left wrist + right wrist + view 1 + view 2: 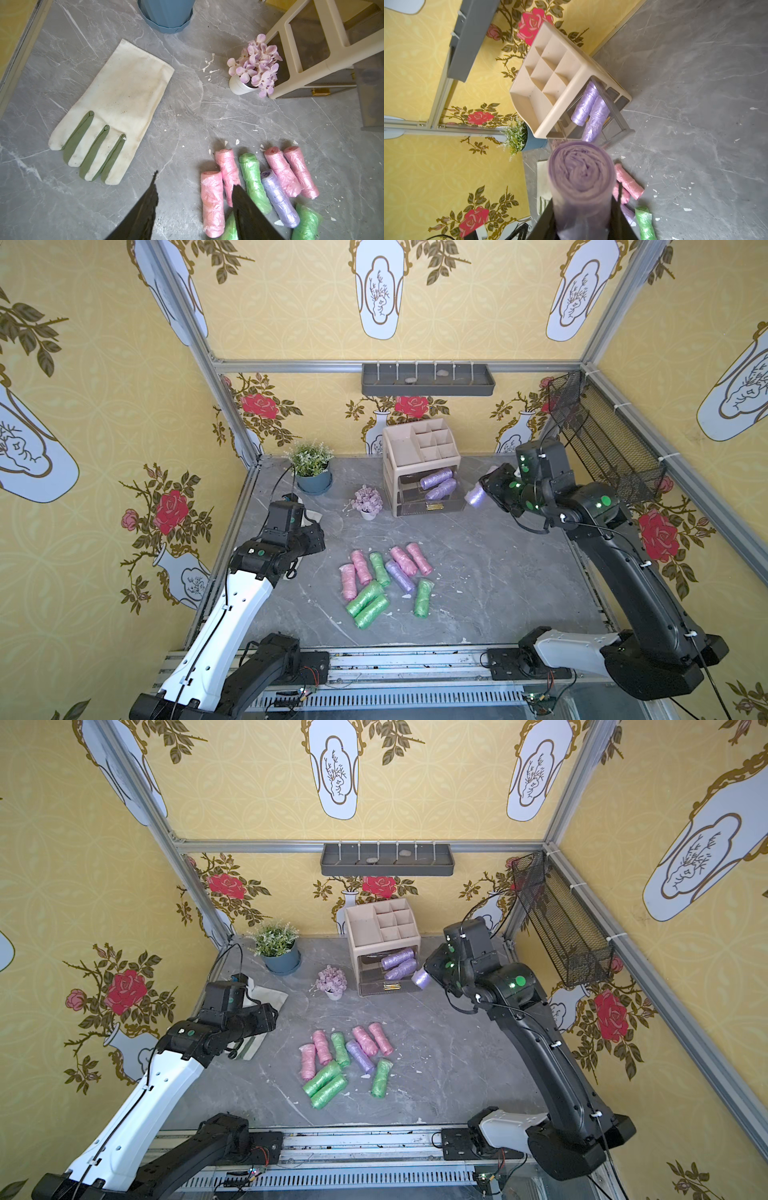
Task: Sort the rolls of trash bags by color and place them into the drawer
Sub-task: Pick up the roll of trash bags from the center of the board, then place the roll of trash bags in the drawer.
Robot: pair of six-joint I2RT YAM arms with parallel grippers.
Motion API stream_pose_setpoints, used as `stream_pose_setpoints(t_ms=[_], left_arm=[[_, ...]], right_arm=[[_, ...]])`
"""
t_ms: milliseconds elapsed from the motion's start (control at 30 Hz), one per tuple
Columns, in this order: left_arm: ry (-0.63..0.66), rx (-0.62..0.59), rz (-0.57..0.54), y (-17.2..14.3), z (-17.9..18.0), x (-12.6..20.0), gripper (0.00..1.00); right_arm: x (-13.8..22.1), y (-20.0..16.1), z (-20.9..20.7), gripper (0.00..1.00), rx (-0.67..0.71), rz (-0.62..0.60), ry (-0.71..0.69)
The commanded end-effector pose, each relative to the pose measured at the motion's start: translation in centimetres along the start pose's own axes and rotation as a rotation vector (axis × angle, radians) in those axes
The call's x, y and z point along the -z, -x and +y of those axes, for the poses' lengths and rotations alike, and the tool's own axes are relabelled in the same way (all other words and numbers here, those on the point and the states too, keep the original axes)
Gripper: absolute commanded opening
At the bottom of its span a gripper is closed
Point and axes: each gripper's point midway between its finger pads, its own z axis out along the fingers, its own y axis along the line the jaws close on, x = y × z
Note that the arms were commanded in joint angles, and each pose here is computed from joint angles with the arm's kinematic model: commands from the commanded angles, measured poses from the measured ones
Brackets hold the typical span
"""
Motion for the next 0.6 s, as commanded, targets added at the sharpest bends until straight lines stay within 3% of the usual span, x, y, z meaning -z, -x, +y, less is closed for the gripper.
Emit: stream_pose_setpoints(t_ms=[0, 167, 567], left_arm=[[0.007, -0.006, -0.016, 0.3, 0.1, -0.2, 0.59], [0.010, -0.012, -0.002, 0.0, 0.2, -0.5, 0.59], [0.014, -0.008, 0.017, -0.6, 0.3, -1.0, 0.59]], right_arm=[[-0.7, 1.5, 1.7, 0.33, -0.052, -0.040, 0.036], [-3.3, 2.0, 3.3, 0.29, -0.161, -0.033, 0.047], [-8.4, 0.4, 3.1, 0.32, -0.315, -0.076, -0.162]])
